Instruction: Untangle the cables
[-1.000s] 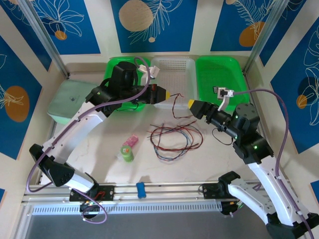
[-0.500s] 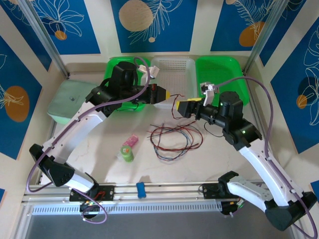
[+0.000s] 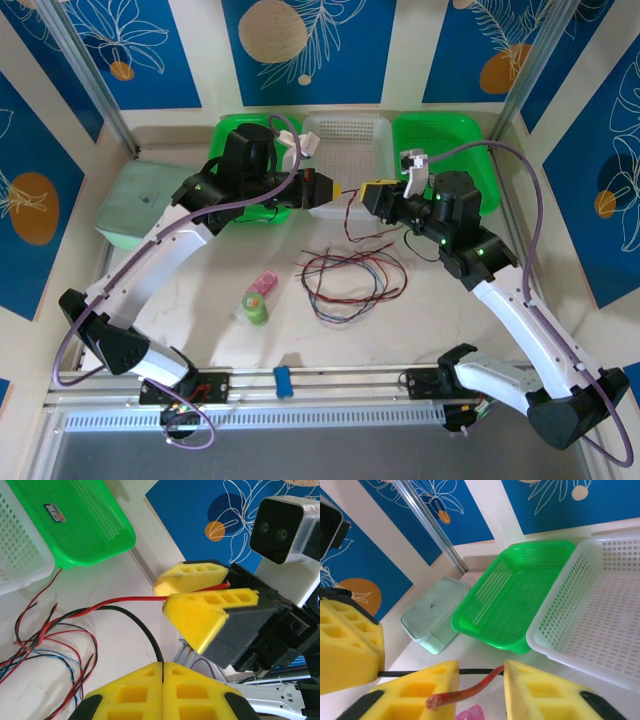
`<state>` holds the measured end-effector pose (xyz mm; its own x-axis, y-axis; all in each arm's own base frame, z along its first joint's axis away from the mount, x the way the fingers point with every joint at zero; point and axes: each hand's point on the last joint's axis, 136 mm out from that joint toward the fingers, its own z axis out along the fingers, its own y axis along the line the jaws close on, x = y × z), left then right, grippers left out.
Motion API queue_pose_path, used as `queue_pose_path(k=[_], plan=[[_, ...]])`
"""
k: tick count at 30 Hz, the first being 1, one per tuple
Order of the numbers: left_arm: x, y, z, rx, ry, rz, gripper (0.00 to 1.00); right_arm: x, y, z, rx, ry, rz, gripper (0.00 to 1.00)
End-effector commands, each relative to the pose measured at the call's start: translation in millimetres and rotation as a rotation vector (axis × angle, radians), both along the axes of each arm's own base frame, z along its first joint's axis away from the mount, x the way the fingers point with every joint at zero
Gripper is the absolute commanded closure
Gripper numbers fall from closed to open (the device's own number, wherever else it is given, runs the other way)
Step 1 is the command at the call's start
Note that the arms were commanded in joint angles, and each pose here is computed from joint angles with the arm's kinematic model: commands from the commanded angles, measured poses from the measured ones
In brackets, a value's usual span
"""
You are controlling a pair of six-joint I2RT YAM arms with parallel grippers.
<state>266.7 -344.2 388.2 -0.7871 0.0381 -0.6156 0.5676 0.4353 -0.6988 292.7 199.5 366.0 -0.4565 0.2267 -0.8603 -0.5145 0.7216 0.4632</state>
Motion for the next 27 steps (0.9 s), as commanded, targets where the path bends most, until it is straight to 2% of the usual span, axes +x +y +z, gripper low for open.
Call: queue_pose_path(k=[1, 3, 4, 11, 15, 27], plan=[[0, 2, 16, -0.031, -0.03, 0.005, 1.0, 3, -7, 19, 0.014, -0.051, -0.044, 0.88], [0, 2, 16, -0.03, -0.034, 0.007, 1.0, 3, -9, 19, 0.012, -0.048, -0.054, 0.99], [0, 2, 16, -0.029, -0.033, 0.009, 1.0, 3, -10, 18, 0.008, -0.046, -0.057, 1.0], [3, 9, 20, -0.016, -0.07, 0.041, 1.0, -1, -24, 34, -0.009, -0.091, -0.114, 1.0], [11, 26, 37, -0.046, -0.14, 0.127, 1.0, -8, -45, 60, -0.022, -0.166, -0.188, 1.0], [20, 72, 81, -0.04, -0.241, 0.205, 1.0, -50, -94, 135, 0.026, -0.357, -0.336, 1.0]])
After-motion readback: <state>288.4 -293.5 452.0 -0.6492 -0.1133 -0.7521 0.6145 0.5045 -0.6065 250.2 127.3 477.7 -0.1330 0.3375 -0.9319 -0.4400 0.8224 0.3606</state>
